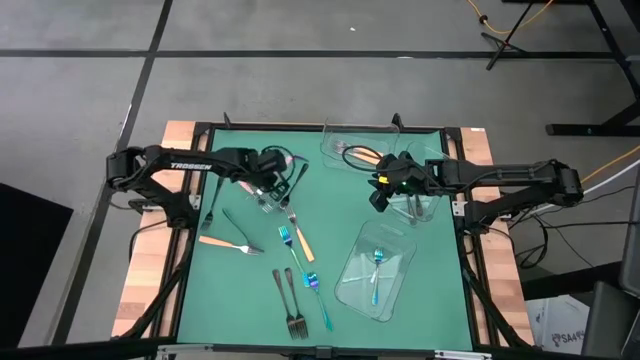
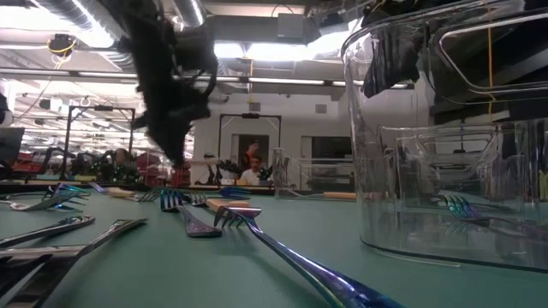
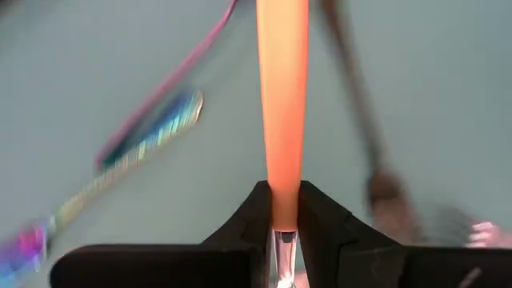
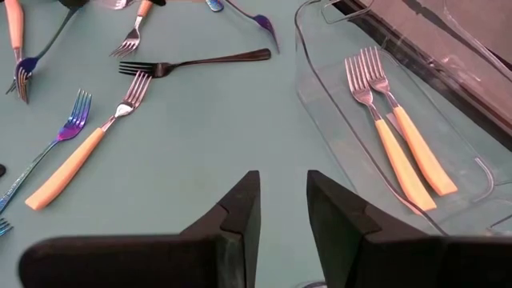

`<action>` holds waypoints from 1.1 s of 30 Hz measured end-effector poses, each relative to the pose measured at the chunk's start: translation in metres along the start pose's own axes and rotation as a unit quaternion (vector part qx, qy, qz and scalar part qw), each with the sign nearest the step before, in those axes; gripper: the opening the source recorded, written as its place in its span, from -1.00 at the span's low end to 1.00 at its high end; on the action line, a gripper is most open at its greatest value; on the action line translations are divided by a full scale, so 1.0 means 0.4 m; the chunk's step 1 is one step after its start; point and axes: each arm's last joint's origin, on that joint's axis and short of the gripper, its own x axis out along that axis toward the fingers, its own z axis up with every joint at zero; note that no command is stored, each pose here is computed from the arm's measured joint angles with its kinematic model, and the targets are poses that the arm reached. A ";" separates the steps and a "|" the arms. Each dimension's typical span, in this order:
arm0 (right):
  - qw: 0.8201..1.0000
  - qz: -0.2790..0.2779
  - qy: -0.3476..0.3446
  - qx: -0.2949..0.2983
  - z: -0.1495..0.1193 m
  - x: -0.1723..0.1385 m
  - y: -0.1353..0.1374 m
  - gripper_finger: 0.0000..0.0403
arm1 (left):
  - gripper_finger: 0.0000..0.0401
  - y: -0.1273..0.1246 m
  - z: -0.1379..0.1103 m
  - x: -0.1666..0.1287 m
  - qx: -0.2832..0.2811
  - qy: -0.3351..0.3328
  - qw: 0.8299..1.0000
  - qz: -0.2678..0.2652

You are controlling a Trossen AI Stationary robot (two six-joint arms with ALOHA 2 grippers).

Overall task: Sort silverware by color (type)
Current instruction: Put the orange fork into the top transparent bin

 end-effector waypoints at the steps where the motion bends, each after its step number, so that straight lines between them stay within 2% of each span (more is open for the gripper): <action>1: 1.000 0.000 0.000 -0.004 0.000 0.000 0.000 -0.54 | -0.84 -0.008 0.019 -0.010 0.013 -0.021 1.000 -0.011; 5: 1.000 0.000 0.000 -0.020 0.000 0.000 0.000 -0.54 | -0.83 -0.038 0.083 -0.050 0.072 -0.101 0.991 -0.044; 15: 0.999 0.000 0.000 -0.036 0.000 0.000 0.000 -0.54 | -0.83 -0.064 0.205 -0.137 0.146 -0.290 0.943 -0.072; 19: 0.999 0.003 -0.005 -0.036 0.002 -0.008 -0.002 -0.54 | -0.83 -0.060 0.246 -0.149 0.160 -0.330 0.928 -0.066; 23: 0.999 0.008 -0.020 -0.031 0.006 -0.028 -0.007 -0.54 | -0.83 -0.063 0.296 -0.146 0.192 -0.360 0.909 -0.089; 33: 0.998 0.020 -0.051 -0.020 0.013 -0.074 -0.020 -0.54 | -0.83 -0.114 0.457 -0.059 0.299 -0.380 0.872 -0.077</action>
